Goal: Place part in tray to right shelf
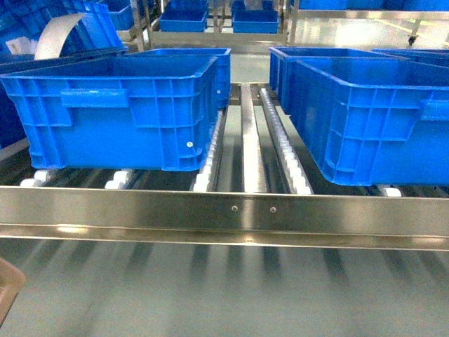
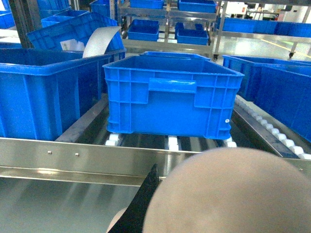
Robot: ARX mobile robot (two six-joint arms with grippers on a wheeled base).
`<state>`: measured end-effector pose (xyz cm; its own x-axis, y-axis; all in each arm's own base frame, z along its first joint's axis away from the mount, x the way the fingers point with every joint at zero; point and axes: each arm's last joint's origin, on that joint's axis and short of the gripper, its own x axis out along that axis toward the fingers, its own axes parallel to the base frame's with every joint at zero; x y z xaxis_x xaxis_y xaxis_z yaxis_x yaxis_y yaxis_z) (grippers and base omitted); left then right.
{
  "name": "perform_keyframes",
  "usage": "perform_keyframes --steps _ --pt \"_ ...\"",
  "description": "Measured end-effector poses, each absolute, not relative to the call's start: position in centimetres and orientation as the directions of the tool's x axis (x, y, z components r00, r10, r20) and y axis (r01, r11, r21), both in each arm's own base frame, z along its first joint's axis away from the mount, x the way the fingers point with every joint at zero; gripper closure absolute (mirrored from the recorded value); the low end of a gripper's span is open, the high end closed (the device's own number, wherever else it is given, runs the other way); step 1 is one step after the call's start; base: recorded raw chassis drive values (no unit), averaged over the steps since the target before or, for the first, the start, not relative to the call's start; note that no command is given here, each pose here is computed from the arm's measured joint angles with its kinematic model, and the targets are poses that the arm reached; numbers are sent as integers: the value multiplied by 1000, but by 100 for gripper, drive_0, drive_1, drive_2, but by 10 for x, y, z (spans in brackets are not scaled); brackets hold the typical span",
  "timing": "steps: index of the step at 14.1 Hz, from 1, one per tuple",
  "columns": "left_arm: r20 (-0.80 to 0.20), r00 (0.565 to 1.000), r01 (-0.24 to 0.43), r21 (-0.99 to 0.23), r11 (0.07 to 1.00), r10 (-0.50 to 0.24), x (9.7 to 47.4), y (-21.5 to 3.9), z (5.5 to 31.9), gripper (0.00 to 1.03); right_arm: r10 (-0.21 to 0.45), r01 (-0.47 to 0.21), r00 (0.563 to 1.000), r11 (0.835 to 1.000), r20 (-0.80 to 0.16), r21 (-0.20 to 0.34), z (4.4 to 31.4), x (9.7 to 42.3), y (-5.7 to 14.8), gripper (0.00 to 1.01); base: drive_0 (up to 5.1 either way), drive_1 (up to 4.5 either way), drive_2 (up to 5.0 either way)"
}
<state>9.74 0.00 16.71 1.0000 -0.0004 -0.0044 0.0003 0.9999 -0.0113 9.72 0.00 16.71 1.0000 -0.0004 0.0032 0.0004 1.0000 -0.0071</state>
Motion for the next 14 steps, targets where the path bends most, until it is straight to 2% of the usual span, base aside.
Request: perform_keyframes --steps 5,6,13,14 --pt "-4 1000 0 -11 1000 0 97 0 167 90 0 0 1000 1000 3 -7 167 97 0 99 0 0 0" --pt "-4 1000 0 -11 1000 0 97 0 167 90 0 0 1000 1000 3 -7 167 97 0 94 0 0 0" --pt "-4 1000 0 -11 1000 0 97 0 167 90 0 0 1000 1000 3 -7 167 97 0 1 0 0 0" --pt "-4 1000 0 -11 1000 0 97 0 167 90 0 0 1000 1000 3 -7 167 97 0 4 0 0 0"
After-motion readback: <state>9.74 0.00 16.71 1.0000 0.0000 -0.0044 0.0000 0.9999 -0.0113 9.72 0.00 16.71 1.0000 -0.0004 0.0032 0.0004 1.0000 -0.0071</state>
